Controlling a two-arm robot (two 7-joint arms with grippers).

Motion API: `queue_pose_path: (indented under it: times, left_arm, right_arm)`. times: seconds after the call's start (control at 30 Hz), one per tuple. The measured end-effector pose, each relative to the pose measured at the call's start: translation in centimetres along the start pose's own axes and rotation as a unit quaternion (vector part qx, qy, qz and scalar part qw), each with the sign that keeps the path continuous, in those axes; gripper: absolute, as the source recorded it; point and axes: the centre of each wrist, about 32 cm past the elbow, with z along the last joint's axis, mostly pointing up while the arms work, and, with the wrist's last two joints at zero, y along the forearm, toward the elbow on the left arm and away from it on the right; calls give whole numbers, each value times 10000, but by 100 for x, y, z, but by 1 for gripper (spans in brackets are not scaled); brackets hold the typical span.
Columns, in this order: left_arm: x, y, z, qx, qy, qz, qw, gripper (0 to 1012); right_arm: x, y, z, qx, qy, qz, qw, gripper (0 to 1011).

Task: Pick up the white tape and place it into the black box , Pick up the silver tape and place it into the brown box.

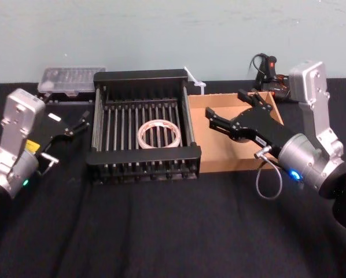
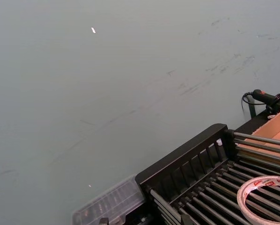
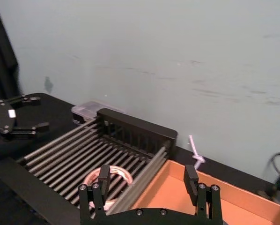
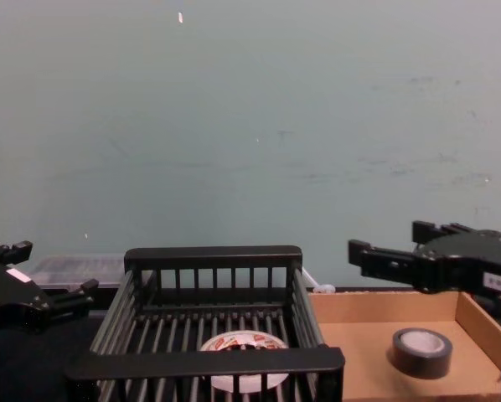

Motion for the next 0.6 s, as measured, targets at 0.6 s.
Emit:
queue_pose_path:
  times: [0.6]
  left_arm:
    - [0, 0, 0, 0, 0, 0, 10000, 1001]
  right_arm:
    - [-169, -156, -336, 51, -198, -861, 9961, 1002]
